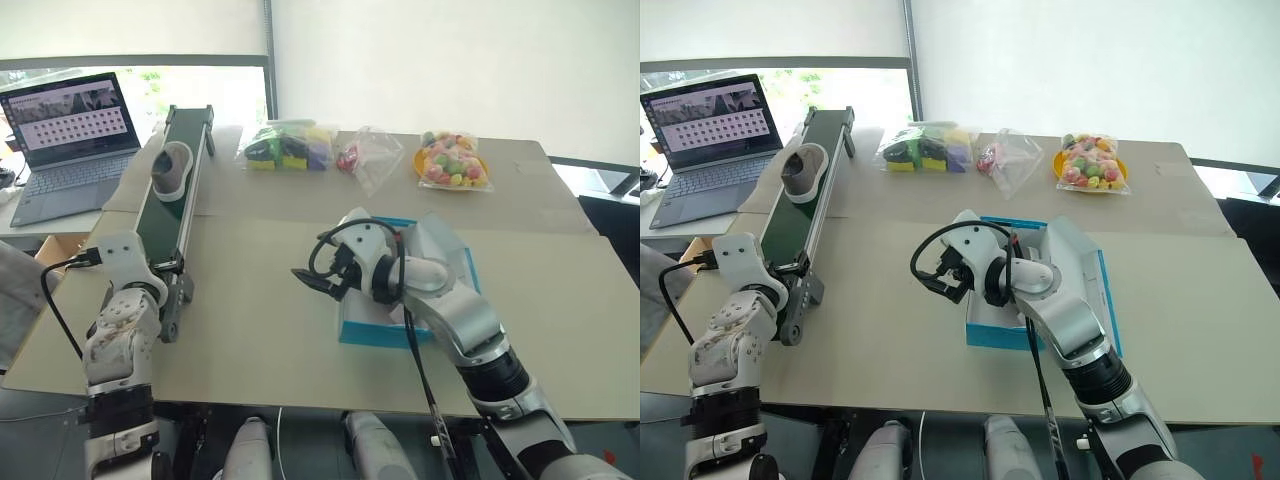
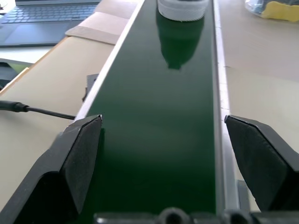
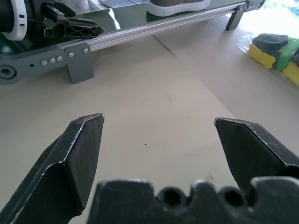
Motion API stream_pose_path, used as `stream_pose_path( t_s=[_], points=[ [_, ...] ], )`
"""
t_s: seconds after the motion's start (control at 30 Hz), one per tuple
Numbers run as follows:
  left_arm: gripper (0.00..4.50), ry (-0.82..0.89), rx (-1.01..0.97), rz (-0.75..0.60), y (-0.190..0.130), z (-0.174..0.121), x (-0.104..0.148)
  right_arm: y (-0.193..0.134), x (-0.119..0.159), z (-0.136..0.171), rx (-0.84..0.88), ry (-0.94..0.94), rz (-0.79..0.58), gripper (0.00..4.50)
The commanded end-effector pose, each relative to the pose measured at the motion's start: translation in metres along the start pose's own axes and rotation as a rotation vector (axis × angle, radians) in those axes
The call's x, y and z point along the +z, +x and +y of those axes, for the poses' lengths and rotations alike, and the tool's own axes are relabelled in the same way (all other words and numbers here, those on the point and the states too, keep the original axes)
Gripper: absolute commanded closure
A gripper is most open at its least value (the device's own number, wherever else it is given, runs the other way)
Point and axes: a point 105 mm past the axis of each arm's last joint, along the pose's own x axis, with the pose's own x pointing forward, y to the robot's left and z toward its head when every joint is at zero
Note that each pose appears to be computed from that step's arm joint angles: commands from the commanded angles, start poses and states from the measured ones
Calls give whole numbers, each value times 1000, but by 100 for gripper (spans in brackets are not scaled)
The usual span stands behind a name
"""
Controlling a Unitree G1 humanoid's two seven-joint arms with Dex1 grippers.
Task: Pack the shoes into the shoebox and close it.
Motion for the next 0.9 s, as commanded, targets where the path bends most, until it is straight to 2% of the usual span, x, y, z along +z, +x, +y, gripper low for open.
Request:
stream_pose_path(
  t_s=[0.03, 0.63, 0.8, 0.9],
  points=[
    [0, 6, 17, -42, 0, 5, 14, -5, 16, -4, -25, -26, -50, 5],
    [0, -7, -5, -16, 1, -1, 7, -6, 21, -6, -37, -6, -66, 5],
    [0, -115, -16, -11, 0, -6, 7, -7, 23, -6, -38, -4, -68, 5],
    [67, -282, -29, -30, 0, -8, 16, -7, 26, -7, -40, -4, -76, 0]
  ],
)
